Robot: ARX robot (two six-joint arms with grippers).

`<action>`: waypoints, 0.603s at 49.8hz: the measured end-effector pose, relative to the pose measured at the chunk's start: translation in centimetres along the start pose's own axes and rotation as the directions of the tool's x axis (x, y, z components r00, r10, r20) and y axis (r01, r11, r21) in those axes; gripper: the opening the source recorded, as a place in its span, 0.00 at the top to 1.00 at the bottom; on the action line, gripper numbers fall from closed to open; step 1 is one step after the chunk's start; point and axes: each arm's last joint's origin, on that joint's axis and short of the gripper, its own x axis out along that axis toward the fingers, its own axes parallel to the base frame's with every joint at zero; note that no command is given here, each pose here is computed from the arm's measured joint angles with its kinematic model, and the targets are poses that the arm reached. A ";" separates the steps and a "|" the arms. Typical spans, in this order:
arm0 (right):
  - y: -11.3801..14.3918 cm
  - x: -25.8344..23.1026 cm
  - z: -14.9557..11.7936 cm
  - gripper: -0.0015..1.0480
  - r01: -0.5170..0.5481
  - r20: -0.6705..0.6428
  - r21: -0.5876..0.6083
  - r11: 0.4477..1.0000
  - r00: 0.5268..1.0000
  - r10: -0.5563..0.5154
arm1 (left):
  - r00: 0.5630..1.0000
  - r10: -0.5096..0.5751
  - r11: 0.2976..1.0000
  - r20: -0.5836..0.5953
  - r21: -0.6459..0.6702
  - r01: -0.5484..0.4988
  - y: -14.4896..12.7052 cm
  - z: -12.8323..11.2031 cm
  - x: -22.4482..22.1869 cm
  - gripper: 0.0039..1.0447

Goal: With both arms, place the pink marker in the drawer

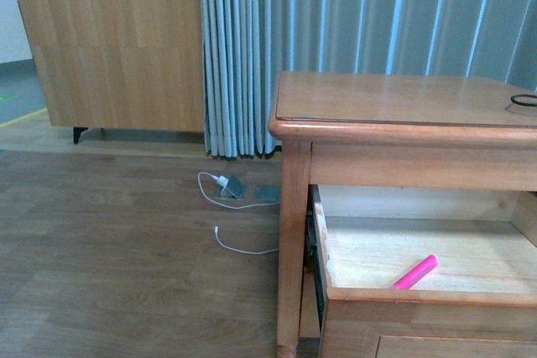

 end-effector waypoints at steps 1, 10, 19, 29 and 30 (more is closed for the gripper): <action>0.0 0.4 0.1 0.08 0.006 -0.003 -0.002 1.000 1.000 -0.006 | 1.000 0.000 1.000 0.000 0.000 0.000 0.0 0.0 0.0 0.06; -0.2 3.3 0.6 0.08 0.055 0.011 -0.004 0.998 0.998 -0.055 | 1.000 0.000 1.000 0.000 0.000 0.000 0.0 0.0 0.0 0.06; -0.5 5.3 1.5 0.08 0.083 0.053 -0.002 0.997 0.995 -0.083 | 1.000 0.000 1.000 0.000 0.000 0.000 0.0 0.0 0.0 0.06; -1.2 8.2 3.3 0.08 0.128 0.114 0.004 0.992 0.985 -0.128 | 1.000 0.000 1.000 0.000 0.000 0.000 0.0 0.0 0.0 0.06; -1.2 8.5 3.5 0.08 0.131 0.121 0.005 0.991 0.984 -0.131 | 1.000 0.000 1.000 0.000 0.000 0.000 0.0 0.0 0.0 0.06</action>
